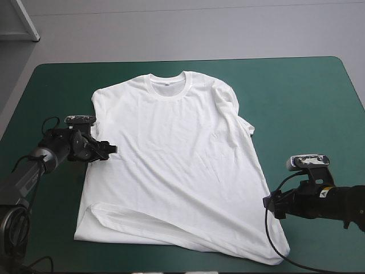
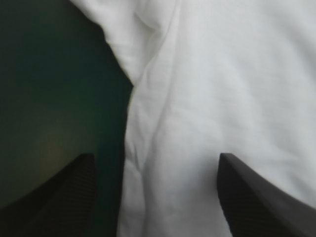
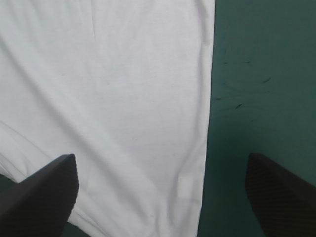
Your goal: Fold the cloth
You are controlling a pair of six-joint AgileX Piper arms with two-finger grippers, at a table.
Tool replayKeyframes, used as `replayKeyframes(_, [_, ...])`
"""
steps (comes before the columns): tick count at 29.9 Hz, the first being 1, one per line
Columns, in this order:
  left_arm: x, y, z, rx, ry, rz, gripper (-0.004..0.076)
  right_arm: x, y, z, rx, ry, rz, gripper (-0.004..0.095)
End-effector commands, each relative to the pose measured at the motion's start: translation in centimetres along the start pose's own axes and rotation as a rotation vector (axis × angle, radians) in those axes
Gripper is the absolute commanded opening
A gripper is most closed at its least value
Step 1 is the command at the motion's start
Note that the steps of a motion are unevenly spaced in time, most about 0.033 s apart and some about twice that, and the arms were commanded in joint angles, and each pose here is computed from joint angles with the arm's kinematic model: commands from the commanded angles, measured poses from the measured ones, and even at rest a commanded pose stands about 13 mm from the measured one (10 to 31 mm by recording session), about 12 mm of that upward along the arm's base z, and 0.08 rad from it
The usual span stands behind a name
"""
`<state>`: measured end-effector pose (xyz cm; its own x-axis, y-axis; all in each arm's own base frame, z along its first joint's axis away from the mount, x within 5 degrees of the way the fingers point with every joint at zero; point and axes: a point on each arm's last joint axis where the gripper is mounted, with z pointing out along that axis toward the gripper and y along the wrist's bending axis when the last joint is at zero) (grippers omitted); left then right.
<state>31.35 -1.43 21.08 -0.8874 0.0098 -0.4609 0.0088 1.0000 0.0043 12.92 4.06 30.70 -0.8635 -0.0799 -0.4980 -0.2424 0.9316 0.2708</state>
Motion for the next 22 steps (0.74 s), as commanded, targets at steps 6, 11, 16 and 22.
replayKeyframes(6, [-1.2,-0.4,0.5,0.033,-0.049,-0.034,0.0347,-3.0,-0.9,1.9,0.014,-0.052,0.014,0.0786])
replayKeyframes(11, [-1.1,-0.4,1.2,0.03,-0.029,-0.008,0.0075,-5.9,-1.7,4.0,0.026,-0.084,0.003,0.0767])
replayKeyframes(16, [-1.0,-0.4,1.5,0.029,-0.021,-0.007,0.0022,-9.7,-2.2,6.2,-0.001,-0.076,-0.004,0.076])
replayKeyframes(22, [-1.1,-0.4,1.5,0.03,-0.033,-0.007,0.0022,-14.2,-2.9,8.8,-0.023,-0.069,-0.026,0.0703])
